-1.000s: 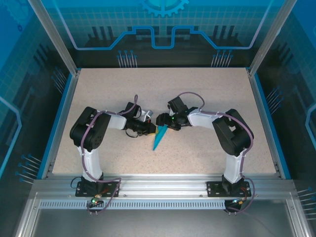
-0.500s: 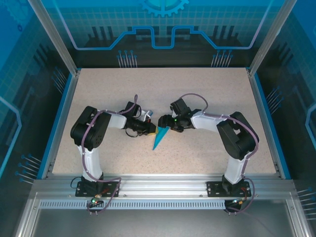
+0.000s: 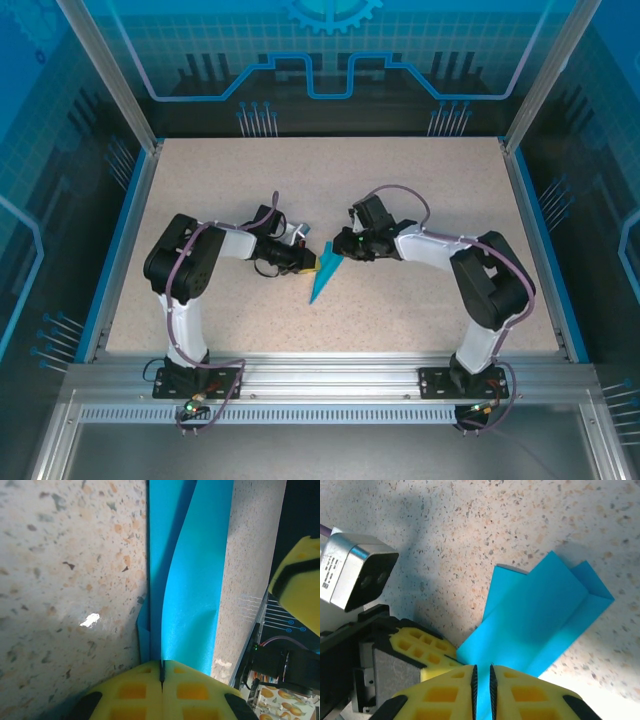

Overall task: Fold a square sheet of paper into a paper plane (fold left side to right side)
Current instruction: Fold the wing for the fifth time at the center of the table.

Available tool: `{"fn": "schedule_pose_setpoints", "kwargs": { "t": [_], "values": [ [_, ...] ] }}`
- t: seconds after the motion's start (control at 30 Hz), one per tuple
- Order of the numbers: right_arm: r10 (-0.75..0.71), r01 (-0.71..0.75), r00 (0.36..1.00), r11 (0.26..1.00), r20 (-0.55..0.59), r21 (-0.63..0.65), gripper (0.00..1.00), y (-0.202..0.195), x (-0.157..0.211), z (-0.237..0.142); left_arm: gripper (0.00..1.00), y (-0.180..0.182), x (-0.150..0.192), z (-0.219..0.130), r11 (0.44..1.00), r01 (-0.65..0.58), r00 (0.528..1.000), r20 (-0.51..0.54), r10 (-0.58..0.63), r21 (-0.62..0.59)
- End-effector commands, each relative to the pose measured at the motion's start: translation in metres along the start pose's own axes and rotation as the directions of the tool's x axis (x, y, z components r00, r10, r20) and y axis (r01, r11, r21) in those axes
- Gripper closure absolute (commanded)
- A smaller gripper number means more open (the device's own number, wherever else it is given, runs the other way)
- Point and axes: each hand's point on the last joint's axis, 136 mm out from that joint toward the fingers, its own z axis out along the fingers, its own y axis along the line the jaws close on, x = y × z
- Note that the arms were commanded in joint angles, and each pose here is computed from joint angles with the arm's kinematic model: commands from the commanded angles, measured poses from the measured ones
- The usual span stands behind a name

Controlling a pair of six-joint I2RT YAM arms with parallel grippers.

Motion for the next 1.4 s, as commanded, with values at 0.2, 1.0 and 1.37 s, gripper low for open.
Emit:
{"fn": "schedule_pose_setpoints", "kwargs": {
  "t": [0.2,1.0,1.37],
  "values": [
    [-0.032,0.032,0.998,0.999,-0.05,0.012,0.84,0.007,0.001,0.021,1.0,0.037,0.002,0.014,0.992,-0.009,1.0,-0.012,0.008,-0.124],
    [0.002,0.012,0.995,0.99,-0.099,0.141,0.84,-0.03,0.017,0.028,1.0,0.038,0.003,0.02,0.991,-0.013,0.999,-0.041,0.007,-0.133],
    [0.051,-0.027,0.991,0.981,-0.122,0.19,0.84,-0.049,0.028,0.031,1.0,0.038,0.003,0.022,0.991,-0.009,0.999,-0.043,0.003,-0.134]
  ]
}}
